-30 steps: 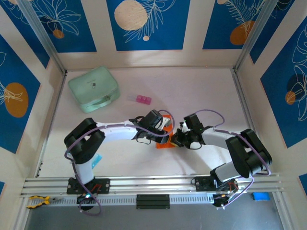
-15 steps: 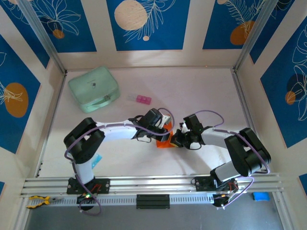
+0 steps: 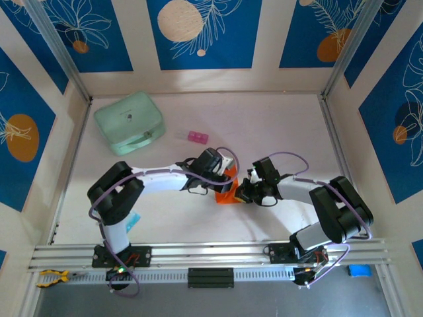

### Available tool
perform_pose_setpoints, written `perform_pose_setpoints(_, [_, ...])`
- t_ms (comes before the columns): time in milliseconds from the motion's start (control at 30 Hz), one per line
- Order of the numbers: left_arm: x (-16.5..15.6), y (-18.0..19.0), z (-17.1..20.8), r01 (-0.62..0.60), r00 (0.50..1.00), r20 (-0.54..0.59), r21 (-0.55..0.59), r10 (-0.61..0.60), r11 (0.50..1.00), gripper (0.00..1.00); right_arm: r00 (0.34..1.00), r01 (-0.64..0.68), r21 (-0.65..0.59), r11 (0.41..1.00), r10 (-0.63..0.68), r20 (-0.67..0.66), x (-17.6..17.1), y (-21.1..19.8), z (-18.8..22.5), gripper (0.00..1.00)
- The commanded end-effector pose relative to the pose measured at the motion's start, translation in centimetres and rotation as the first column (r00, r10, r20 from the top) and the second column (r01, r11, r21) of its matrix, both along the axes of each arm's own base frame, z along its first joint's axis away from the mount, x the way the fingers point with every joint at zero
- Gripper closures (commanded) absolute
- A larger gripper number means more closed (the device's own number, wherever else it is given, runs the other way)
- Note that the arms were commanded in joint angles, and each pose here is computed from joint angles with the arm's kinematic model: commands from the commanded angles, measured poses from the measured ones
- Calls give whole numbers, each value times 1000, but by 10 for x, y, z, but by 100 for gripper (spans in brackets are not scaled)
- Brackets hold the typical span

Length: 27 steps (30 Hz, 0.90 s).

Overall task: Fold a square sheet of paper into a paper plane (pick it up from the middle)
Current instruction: Fold the triangle a second time at the center of the table.

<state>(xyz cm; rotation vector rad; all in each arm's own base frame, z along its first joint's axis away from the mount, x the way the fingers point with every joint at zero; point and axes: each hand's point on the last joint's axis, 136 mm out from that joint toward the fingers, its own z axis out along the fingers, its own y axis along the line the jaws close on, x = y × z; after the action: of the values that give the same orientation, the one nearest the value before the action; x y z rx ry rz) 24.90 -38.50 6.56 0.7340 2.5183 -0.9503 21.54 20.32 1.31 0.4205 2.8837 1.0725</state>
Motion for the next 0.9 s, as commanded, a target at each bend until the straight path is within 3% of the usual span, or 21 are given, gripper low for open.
perform_pose_setpoints(0, [4, 8, -9, -2, 1000, -8, 11, 2, 1000, 98, 998, 7, -68, 998, -11, -62, -14, -12, -14, 93])
perform_pose_setpoints(867, [18, 33, -37, -48, 999, 9, 80, 48, 996, 98, 998, 0, -85, 996, -5, -64, -14, -14, -10, 93])
